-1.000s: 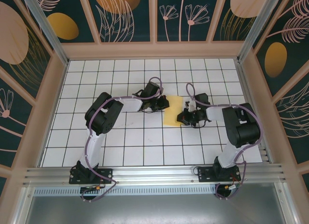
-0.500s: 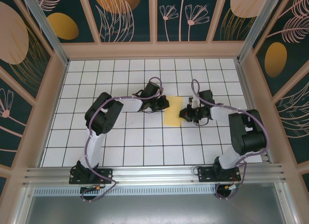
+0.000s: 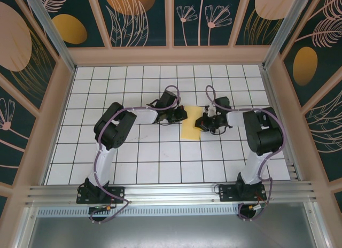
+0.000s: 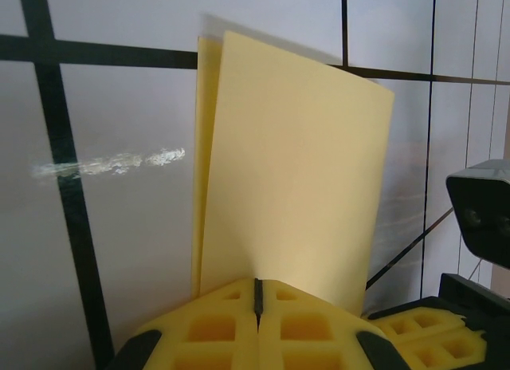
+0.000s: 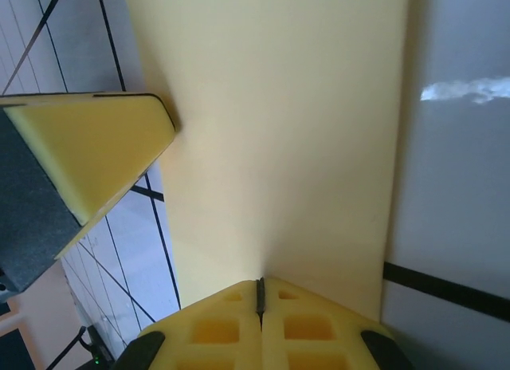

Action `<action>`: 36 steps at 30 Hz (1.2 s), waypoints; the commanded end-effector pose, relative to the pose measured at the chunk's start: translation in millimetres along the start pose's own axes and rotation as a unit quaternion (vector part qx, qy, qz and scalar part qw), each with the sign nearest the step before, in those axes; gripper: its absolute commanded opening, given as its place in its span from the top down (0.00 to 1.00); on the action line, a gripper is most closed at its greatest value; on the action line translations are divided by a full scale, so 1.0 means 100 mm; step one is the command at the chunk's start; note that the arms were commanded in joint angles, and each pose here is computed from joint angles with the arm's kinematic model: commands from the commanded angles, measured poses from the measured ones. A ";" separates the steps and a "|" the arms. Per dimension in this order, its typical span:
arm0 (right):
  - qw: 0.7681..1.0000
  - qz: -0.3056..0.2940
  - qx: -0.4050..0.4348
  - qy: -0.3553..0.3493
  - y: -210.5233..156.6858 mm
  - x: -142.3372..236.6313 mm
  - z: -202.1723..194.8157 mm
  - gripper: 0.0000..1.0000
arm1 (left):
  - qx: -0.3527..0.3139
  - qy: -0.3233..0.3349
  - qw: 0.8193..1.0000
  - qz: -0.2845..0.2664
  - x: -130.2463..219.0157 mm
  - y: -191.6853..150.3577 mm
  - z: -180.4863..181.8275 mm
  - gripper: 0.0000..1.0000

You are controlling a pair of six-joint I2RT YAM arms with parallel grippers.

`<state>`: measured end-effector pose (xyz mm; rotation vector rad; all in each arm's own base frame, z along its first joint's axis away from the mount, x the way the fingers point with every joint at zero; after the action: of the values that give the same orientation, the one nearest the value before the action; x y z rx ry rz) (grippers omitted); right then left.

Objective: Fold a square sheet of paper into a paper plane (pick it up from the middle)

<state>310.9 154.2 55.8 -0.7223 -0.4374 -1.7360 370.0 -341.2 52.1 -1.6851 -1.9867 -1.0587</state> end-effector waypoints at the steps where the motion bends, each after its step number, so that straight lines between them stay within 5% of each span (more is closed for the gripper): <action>1: 0.999 0.035 -0.015 -0.027 -0.30 0.02 -0.22 1.00 | 0.069 0.168 0.978 0.102 -0.13 -0.68 0.88 1.00; 13: 0.998 0.037 -0.025 -0.039 -0.62 0.16 -0.32 1.00 | 0.051 0.157 0.982 0.093 -0.13 -0.59 0.79 1.00; 19: 0.999 0.007 -0.027 -0.018 -0.47 0.01 -0.02 1.00 | -0.040 0.116 0.992 0.017 0.09 0.21 0.14 0.86; 25: 0.998 -0.035 -0.046 -0.019 -0.28 -0.23 0.21 1.00 | -0.041 0.096 0.991 -0.085 0.61 0.81 -0.23 0.80; 36: 0.996 -0.078 -0.040 0.033 0.08 -0.51 1.01 1.00 | 0.037 0.090 0.979 -0.181 1.17 0.44 0.12 0.80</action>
<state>328.3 240.9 73.3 -0.7734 -0.3887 -1.8552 390.3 -253.8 135.6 -1.2395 -2.1445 -1.2264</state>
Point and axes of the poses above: each hand's point on the last joint's axis, 136 mm out from that joint toward the fingers, its own x axis back along the fingers, its own z axis along the line the jaws close on, y = z × x, the point moved 6 cm from there along x, back along the fingers, and after that the axes turned 10 degrees about -x, right-handed, at the moved point
